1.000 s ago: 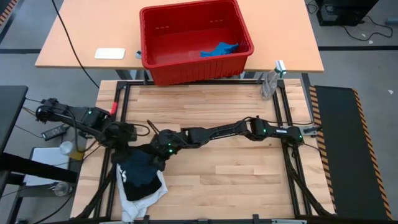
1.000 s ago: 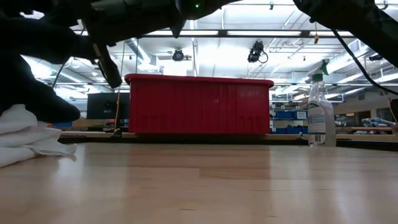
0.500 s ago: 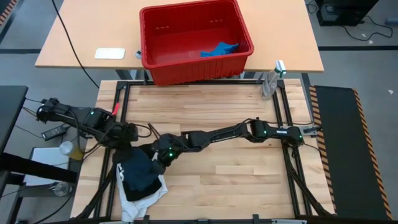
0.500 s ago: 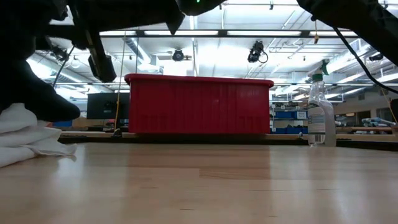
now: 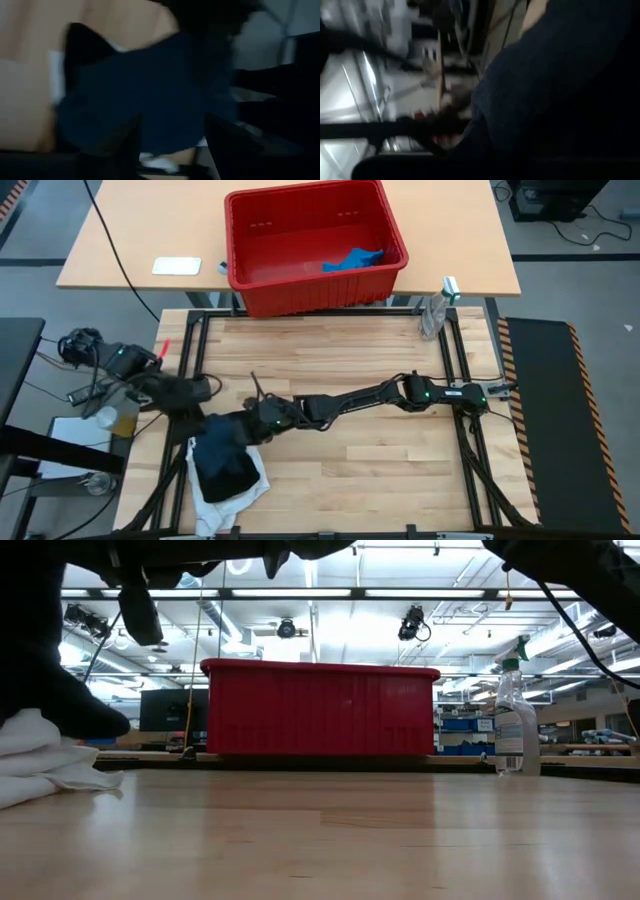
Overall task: Fold Laundry from Bin
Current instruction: Stack the folded dark blue shorts on top of the folded black shirt
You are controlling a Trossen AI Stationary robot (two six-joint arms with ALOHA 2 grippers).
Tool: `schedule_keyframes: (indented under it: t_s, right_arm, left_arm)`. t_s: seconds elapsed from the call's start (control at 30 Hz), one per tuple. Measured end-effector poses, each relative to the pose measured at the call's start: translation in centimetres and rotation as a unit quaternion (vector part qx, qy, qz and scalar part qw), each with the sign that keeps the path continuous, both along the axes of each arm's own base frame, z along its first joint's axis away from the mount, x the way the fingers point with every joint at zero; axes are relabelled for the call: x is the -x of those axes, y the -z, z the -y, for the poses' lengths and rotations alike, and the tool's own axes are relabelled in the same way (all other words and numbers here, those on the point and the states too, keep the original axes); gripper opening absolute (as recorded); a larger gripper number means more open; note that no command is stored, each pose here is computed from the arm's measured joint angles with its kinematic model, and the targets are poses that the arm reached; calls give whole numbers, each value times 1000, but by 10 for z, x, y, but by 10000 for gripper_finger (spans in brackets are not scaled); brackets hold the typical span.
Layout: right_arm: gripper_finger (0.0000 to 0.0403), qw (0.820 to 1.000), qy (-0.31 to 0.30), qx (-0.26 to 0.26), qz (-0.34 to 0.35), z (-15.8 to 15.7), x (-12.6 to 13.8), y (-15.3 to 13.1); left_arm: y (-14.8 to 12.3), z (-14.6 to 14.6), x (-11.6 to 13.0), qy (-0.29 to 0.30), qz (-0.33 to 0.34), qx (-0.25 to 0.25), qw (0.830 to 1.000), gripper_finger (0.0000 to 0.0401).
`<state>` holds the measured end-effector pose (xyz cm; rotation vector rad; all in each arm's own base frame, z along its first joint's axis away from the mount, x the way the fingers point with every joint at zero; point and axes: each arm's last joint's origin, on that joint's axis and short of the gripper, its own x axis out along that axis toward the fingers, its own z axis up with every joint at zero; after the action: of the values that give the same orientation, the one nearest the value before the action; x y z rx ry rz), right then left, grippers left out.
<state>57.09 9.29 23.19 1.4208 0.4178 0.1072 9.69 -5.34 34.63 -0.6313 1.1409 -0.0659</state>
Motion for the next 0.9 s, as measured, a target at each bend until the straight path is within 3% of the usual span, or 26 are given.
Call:
schedule_keyframes:
  t_s: [0.27, 0.5, 0.7, 0.9]
  right_arm:
    - [25, 992, 118, -45, 11, 11, -3, -4]
    - [26, 989, 142, -44, 13, 11, -3, -4]
    - [26, 988, 146, -44, 3, 3, -1, -2]
    - [25, 984, 173, -49, -8, -1, 0, 0]
  left_arm:
    - [3, 27, -5, -16, -41, 37, 998, 182]
    - [10, 42, -15, -44, -78, 38, 995, 201]
    - [8, 48, -22, -72, -65, 66, 993, 213]
    - [17, 46, -23, -135, -103, 24, 985, 211]
